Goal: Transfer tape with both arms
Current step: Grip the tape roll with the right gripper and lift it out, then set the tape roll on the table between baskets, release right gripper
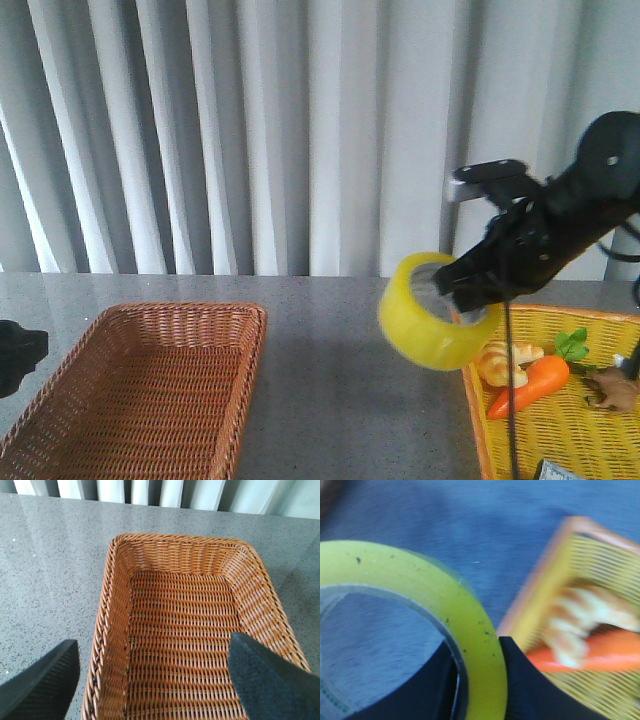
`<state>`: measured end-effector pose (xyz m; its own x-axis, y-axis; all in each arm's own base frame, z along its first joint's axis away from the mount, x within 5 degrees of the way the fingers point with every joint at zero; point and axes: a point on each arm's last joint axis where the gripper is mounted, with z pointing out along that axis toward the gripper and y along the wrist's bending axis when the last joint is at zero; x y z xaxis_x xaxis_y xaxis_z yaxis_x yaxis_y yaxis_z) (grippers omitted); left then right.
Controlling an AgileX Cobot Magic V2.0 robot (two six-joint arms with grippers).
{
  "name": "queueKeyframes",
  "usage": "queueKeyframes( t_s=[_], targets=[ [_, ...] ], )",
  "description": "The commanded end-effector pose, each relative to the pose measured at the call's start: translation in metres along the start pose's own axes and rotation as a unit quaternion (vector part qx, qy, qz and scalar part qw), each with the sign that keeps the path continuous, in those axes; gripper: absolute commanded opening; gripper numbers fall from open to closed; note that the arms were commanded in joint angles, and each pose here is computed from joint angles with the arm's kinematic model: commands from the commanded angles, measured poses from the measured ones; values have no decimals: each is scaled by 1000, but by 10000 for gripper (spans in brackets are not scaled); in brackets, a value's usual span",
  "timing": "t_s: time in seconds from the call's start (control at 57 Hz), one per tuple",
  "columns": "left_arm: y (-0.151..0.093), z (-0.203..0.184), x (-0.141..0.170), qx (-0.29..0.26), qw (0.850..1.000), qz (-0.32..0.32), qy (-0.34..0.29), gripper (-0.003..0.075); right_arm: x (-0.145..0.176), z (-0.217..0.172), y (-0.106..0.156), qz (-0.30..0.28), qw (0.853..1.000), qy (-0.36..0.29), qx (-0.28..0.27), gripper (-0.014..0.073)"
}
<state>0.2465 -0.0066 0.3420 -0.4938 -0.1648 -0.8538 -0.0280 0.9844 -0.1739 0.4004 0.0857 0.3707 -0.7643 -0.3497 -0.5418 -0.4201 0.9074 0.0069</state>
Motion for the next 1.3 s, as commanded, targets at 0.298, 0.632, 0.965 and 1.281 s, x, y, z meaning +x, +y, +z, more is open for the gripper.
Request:
queueKeyframes(
  t_s=[0.298, 0.632, 0.965, 1.281],
  targets=[
    [-5, -12, -15, 11, 999, -4, -50, 591, -4, 69, 40, -55, 996, 64, -22, 18],
    [-5, -12, -15, 11, 999, -4, -50, 591, 4, 120, 36, -48, 994, 100, -25, 153],
    [-6, -13, -16, 17, 998, -16, -51, 591, 0, 119, 42, -43, 995, 83, -25, 525],
    [-6, -13, -17, 17, 998, -16, -56, 591, -28, 0, 23, -35, 997, -65, 29, 528]
  ],
)
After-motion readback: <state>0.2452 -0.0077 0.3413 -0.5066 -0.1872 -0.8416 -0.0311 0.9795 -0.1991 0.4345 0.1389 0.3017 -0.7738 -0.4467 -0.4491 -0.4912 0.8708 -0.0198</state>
